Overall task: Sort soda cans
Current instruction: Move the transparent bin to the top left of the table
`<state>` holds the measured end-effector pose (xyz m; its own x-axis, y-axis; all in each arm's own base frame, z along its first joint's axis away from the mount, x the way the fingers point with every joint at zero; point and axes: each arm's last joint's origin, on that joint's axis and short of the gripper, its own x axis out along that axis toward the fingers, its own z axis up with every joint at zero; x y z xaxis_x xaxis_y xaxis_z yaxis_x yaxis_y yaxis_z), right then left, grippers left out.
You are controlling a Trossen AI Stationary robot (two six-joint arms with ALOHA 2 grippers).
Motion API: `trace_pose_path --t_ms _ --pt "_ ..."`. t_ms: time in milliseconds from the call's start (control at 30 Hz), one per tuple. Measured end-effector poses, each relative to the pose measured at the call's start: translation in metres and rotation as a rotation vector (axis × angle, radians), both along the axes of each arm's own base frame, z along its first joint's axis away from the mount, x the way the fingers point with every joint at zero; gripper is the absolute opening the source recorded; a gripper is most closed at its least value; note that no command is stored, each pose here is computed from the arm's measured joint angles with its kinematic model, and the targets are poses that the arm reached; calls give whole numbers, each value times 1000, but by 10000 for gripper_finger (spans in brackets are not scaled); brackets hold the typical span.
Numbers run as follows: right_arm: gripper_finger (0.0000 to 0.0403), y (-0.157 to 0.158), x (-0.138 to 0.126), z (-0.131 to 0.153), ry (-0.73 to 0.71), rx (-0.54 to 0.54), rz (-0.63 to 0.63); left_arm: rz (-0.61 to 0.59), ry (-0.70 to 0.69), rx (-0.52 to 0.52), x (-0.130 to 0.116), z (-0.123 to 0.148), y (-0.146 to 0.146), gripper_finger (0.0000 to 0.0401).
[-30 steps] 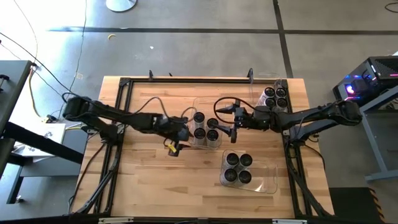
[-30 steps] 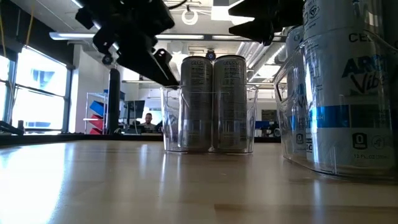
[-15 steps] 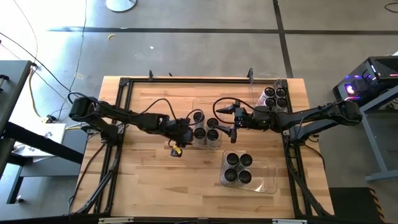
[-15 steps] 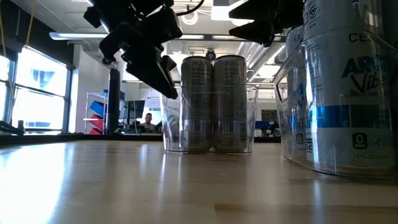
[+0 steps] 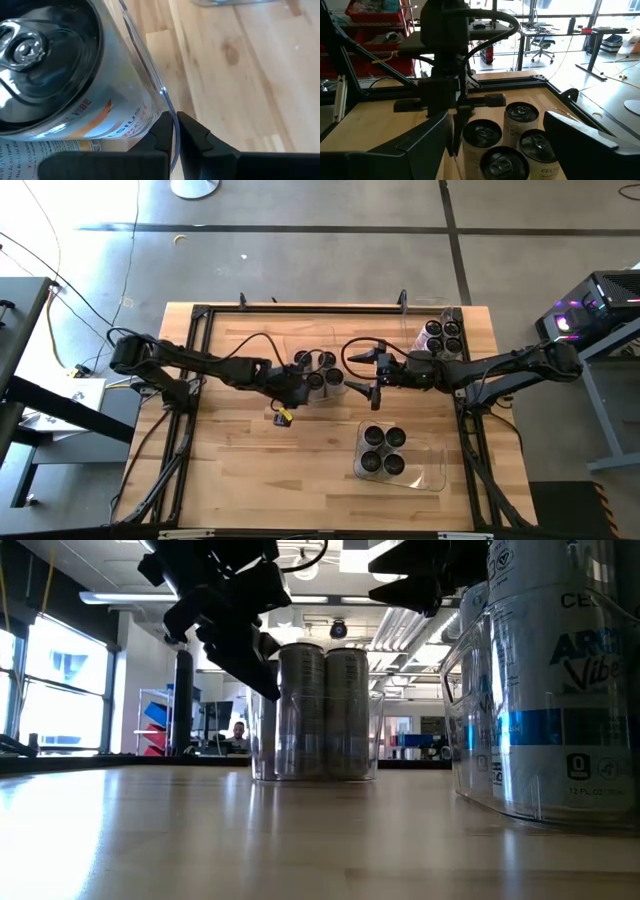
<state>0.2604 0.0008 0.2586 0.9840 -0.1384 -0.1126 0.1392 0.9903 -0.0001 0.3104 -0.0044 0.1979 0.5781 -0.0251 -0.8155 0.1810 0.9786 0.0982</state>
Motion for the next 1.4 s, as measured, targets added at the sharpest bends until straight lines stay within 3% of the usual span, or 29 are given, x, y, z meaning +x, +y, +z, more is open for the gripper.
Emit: trace_pose_path --t_ms 400,833,1400 --pt "319 0 0 -3 30 4 0 -96 115 111 -21 7 28 7" --pt "319 0 -1 -4 43 9 -1 -32 206 137 -46 16 66 9" --pt "319 0 -1 -5 48 10 -1 162 315 145 -64 13 97 146"
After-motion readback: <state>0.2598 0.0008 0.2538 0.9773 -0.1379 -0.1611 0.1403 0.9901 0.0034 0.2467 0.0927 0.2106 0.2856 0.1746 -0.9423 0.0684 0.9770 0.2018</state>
